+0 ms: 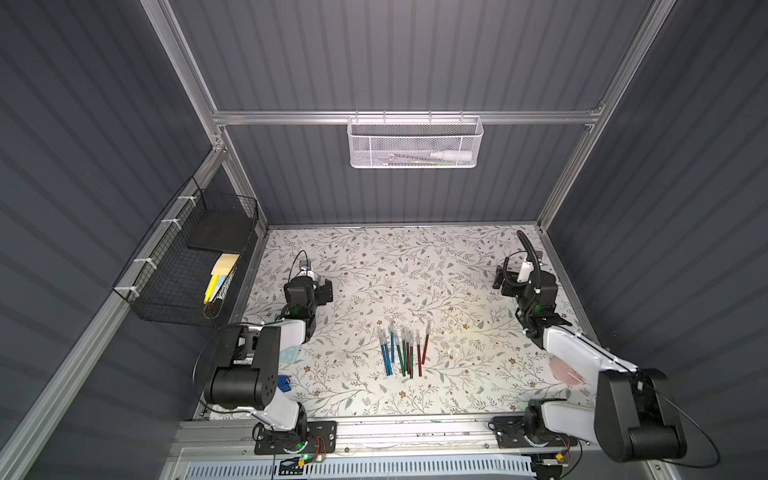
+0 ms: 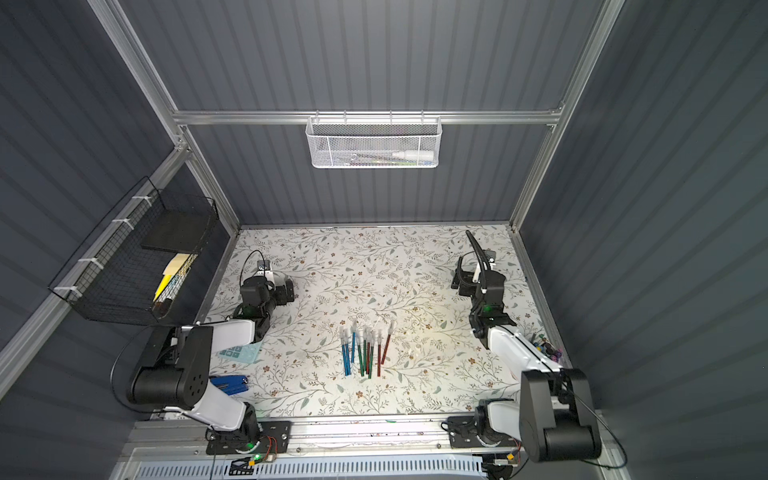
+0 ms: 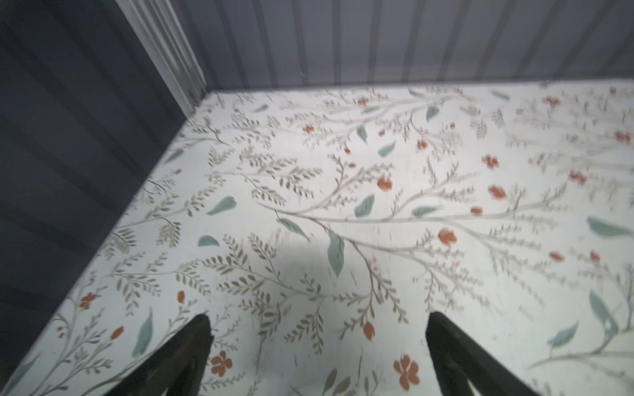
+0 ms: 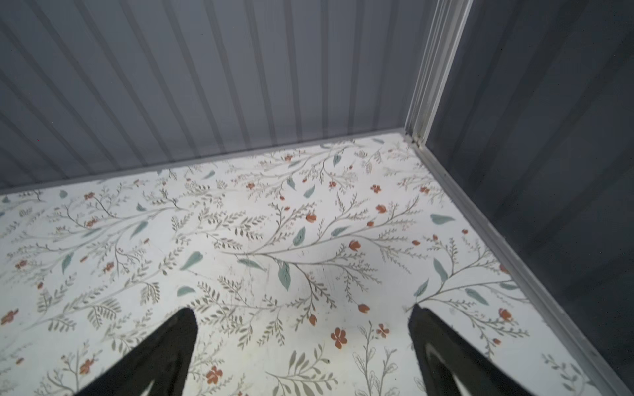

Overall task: Remove protective caps from carving knives
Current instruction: Pick up the carving knife from the center of the board.

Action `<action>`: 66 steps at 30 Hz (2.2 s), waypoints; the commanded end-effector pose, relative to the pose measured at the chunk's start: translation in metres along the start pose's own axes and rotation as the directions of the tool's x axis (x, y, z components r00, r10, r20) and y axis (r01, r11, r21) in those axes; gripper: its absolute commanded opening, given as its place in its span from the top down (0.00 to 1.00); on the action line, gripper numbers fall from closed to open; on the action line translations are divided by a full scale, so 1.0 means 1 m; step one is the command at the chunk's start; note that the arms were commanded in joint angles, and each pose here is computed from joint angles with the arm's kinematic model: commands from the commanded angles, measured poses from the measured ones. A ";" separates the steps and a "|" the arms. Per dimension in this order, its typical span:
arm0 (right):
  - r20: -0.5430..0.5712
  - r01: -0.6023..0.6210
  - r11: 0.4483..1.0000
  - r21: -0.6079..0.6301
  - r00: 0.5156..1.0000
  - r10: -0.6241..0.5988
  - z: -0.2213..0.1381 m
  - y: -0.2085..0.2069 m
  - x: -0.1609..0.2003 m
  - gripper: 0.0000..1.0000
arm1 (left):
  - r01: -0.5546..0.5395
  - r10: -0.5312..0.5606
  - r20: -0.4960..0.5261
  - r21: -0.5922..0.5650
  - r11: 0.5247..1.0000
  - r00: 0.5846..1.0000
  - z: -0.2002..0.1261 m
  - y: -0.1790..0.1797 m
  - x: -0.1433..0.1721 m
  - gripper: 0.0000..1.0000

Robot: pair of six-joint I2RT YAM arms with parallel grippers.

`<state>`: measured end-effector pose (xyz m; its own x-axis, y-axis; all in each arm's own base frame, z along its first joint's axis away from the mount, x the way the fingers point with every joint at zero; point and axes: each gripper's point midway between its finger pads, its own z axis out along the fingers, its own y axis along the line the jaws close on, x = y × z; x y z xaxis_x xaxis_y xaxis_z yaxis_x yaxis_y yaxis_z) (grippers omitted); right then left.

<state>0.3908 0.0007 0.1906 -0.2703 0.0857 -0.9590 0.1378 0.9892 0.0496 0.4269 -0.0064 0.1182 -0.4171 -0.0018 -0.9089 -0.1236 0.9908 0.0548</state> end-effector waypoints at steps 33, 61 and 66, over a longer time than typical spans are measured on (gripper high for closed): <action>-0.400 0.016 0.924 -0.382 0.898 -0.181 -0.094 0.150 0.049 0.09 | 0.455 -0.278 -0.464 0.332 0.826 0.841 -0.134 -0.107 -0.026 0.01; -0.550 -0.144 0.919 -0.368 0.830 -0.090 -0.111 0.157 0.086 0.51 | 0.341 -0.004 -0.818 0.235 0.910 0.575 -0.222 -0.150 0.135 0.08; -0.555 -0.144 0.916 -0.374 0.826 -0.097 -0.111 0.159 0.088 0.55 | 0.333 -0.011 -0.821 0.220 0.917 0.571 -0.212 -0.158 0.145 0.08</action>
<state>0.2859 0.1796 0.1530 -0.7500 0.0434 -0.6600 -0.2052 0.9333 0.2946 0.1891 -0.1936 0.0707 -0.9814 -0.0823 -0.1735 -0.0147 0.9330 -0.3595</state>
